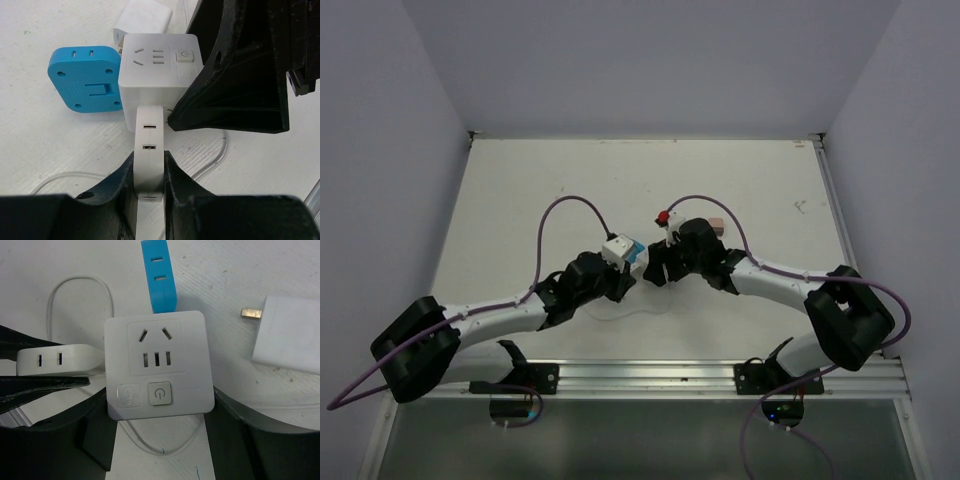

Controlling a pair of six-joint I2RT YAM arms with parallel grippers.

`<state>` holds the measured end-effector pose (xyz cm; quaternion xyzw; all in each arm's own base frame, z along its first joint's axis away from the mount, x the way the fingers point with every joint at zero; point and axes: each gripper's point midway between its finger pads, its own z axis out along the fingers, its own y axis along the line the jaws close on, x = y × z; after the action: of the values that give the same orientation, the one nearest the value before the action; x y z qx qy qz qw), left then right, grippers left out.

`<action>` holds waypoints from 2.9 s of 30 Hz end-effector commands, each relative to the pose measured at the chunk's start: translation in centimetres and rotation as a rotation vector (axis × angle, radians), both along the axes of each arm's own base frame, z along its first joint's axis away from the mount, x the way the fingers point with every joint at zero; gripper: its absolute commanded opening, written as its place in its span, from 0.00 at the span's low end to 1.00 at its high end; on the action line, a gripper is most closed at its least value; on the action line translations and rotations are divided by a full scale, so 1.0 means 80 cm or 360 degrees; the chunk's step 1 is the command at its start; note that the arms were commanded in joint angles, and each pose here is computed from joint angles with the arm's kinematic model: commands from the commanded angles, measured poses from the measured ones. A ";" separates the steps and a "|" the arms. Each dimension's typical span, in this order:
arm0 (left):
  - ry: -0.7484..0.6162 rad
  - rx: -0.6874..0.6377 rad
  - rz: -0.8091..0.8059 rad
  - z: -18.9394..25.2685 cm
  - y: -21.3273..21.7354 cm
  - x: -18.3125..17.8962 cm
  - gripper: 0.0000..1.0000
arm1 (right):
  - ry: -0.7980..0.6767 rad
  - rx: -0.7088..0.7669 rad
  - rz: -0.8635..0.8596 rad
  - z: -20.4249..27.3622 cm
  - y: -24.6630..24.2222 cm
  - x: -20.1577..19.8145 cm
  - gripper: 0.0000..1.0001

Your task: Pull the plug off the socket

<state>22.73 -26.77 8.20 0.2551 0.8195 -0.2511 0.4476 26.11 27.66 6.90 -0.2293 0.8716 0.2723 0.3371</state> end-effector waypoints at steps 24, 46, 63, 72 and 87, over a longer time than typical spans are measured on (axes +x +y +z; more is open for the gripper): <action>0.0193 -0.0316 0.0491 0.028 0.060 0.050 0.00 | -0.0214 -0.0219 -0.0160 -0.003 -0.066 0.025 0.00; 0.0582 -0.0440 0.0692 -0.029 0.081 0.181 0.50 | -0.0296 -0.0060 0.0108 0.025 -0.053 -0.012 0.00; 0.0329 -0.0410 0.0501 0.018 0.104 0.143 0.87 | -0.0312 -0.0018 0.0166 0.043 -0.046 -0.017 0.00; 0.0692 -0.0701 0.0467 0.010 0.067 0.093 0.94 | -0.0338 0.0017 0.0168 0.048 -0.043 -0.017 0.00; 0.0910 -0.1169 0.0639 0.061 0.011 0.077 1.00 | -0.0353 0.0057 0.0165 0.049 -0.037 -0.018 0.00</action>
<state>27.69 -25.06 10.38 -0.1158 0.8343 -0.4562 0.2872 23.86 23.46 8.21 -0.2951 0.8401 0.2547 0.3772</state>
